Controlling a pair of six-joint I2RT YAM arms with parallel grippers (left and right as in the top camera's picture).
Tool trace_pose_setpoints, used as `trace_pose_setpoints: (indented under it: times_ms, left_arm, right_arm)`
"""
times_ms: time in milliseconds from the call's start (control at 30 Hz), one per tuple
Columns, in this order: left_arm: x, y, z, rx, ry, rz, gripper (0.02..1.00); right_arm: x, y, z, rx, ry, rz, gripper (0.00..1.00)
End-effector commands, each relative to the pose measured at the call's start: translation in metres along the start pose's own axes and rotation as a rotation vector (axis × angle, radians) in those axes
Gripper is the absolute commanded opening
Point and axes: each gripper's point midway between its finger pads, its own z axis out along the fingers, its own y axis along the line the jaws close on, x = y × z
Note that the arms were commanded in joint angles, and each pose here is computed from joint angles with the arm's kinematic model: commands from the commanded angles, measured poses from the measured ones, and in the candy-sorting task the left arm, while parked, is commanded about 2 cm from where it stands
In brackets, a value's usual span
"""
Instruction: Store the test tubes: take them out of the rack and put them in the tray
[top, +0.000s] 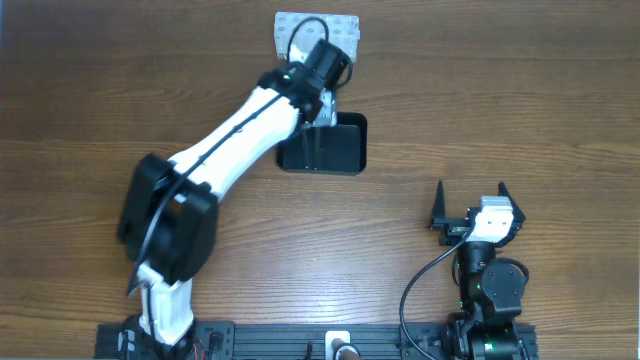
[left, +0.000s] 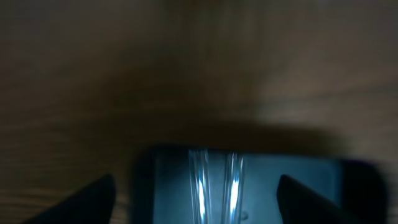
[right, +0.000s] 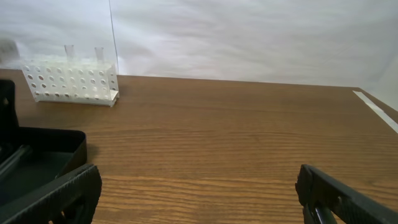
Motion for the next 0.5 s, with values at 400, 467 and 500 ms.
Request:
trace_pose_setpoints:
  times_ms: [400,467,500]
  left_arm:
    - [-0.161,0.139,-0.224,0.027,-0.730,0.070,1.000]
    - [-0.156,0.148,-0.232,0.030,-0.797,0.097,1.000]
    - [-0.150,0.155,-0.235,0.040,-0.829,0.094,1.000]
  right_arm:
    - [0.002,-0.002,0.000,0.010,0.003,0.003,0.993]
    - [0.002,-0.002,0.000,0.010,0.003,0.003,0.993]
    - [0.002,-0.002,0.000,0.010,0.003,0.003,0.991]
